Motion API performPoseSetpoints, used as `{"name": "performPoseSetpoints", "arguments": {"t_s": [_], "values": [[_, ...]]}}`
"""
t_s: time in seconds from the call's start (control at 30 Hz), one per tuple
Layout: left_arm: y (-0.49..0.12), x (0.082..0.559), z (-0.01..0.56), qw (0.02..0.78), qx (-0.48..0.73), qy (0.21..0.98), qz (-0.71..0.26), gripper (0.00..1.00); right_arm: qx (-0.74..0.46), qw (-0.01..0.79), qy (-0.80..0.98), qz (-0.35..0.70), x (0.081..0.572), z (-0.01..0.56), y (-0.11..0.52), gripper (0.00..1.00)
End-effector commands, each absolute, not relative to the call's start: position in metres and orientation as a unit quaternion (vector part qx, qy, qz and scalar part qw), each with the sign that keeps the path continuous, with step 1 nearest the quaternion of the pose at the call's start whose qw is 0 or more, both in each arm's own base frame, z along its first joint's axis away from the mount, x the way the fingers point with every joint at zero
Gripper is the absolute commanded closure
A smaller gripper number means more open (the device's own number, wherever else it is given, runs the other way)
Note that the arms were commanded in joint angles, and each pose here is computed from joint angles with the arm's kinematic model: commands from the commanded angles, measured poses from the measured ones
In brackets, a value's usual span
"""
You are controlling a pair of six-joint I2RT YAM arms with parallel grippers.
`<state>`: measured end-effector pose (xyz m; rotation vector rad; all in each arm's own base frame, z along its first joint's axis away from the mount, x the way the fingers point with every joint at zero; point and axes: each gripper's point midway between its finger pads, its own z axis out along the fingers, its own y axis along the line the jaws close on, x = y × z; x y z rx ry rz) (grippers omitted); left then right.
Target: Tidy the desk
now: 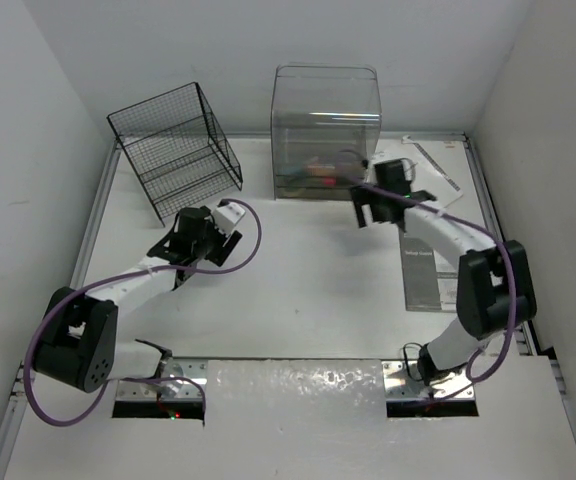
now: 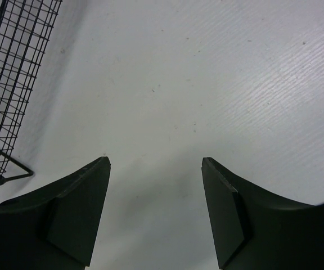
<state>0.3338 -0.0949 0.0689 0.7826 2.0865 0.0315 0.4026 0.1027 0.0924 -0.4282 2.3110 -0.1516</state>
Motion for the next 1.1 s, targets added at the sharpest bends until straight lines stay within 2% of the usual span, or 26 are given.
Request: {"name": "performPoseSetpoints", "arguments": {"t_s": [0.0,0.03,0.13,0.3,0.53,0.67,0.93,1.07], "values": [[-0.104,0.343,0.092,0.468,0.311,0.827,-0.010,0.36,-0.052,0.271,0.961,0.020,0.357,0.066,0.053,0.08],[-0.106,0.342,0.094,0.471,0.313,0.825,-0.016,0.36,0.017,0.262,0.965,0.025,0.354,0.058,0.018,0.06],[-0.112,0.338,0.098,0.473,0.319,0.820,-0.032,0.36,0.101,0.244,0.962,0.066,0.346,0.040,-0.019,0.01],[-0.114,0.336,0.098,0.473,0.323,0.819,-0.039,0.36,0.139,0.215,0.965,-0.047,0.338,0.030,-0.081,0.01],[-0.119,0.333,0.097,0.467,0.333,0.818,-0.055,0.36,0.207,0.184,0.953,-0.127,0.319,0.023,-0.150,0.01],[-0.122,0.332,0.098,0.467,0.335,0.816,-0.062,0.36,0.201,0.167,0.955,-0.139,0.312,0.013,-0.165,0.01],[-0.126,0.335,0.101,0.465,0.340,0.814,-0.069,0.35,0.139,0.149,0.976,-0.077,0.324,-0.026,-0.155,0.01],[-0.127,0.333,0.098,0.452,0.341,0.821,-0.074,0.35,0.097,0.139,0.985,0.013,0.330,-0.046,-0.126,0.03]]}}
